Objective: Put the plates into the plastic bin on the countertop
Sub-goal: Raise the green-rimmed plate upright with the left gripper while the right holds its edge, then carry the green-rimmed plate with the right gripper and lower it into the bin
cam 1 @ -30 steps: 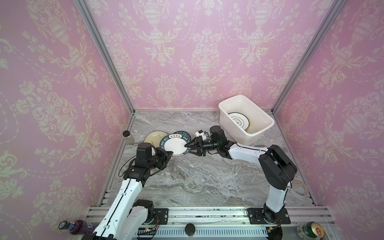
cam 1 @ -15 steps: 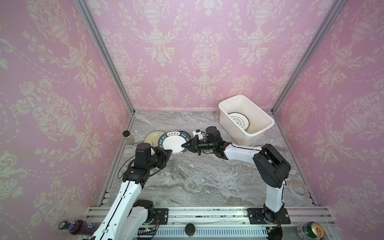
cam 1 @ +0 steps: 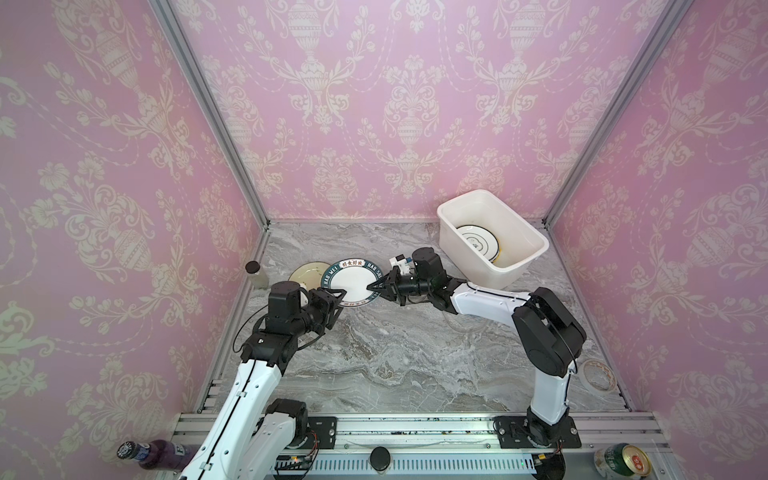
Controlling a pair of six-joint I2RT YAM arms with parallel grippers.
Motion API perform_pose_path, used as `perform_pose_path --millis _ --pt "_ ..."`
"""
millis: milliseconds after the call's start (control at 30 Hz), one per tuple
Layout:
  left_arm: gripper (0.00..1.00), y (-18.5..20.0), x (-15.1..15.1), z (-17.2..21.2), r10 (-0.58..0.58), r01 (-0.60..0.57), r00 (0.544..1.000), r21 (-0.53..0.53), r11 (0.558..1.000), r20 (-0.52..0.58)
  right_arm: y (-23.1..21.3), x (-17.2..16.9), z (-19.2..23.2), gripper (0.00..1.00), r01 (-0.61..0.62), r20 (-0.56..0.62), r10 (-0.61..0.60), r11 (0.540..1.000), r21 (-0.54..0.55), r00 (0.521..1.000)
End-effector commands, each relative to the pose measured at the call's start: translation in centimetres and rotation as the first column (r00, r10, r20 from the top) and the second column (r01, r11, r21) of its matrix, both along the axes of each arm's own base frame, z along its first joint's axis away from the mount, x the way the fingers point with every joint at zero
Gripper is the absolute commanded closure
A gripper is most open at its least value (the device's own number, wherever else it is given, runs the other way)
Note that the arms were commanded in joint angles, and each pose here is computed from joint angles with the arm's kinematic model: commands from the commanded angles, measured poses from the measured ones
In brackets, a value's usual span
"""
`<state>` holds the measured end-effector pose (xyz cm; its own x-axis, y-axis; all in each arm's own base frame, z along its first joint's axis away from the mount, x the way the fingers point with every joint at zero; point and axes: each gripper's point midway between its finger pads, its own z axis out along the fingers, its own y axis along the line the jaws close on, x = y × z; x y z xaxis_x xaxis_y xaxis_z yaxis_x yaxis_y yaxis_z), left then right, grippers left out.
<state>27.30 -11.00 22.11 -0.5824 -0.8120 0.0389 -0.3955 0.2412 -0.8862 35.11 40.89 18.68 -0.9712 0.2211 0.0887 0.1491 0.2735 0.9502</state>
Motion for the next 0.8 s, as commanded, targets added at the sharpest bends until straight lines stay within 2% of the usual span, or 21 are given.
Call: perform_pose_path --millis 0,133,300,433,633,767 --pt "0.37 -0.2 -0.3 2.2 -0.053 0.049 0.996 0.065 0.997 0.064 -1.7 1.0 5.4 1.0 0.016 0.141 -0.015 1.0 -0.004 0.99" --pt "0.3 -0.7 0.0 4.5 -0.098 0.088 0.987 0.08 0.993 0.13 -3.9 2.3 7.9 1.0 0.06 0.181 -0.055 0.998 -0.023 0.982" --pt "0.28 -1.2 0.5 7.9 -0.185 0.15 0.959 0.169 0.974 0.213 -8.4 4.8 10.8 1.0 0.149 0.233 -0.132 0.987 -0.057 0.964" --pt "0.25 -1.4 1.2 9.6 -0.244 0.188 0.94 0.236 0.953 0.238 -12.9 7.1 13.3 1.0 0.245 0.279 -0.221 0.968 -0.055 0.935" --pt "0.26 -2.4 2.5 12.2 -0.33 0.23 0.903 0.337 0.913 0.277 -20.7 9.7 15.2 1.0 0.398 0.325 -0.352 0.914 -0.085 0.878" --pt "0.25 -4.6 3.2 13.6 -0.426 0.277 0.857 0.438 0.855 0.291 -25.9 10.8 15.6 1.0 0.497 0.334 -0.442 0.863 -0.095 0.832"
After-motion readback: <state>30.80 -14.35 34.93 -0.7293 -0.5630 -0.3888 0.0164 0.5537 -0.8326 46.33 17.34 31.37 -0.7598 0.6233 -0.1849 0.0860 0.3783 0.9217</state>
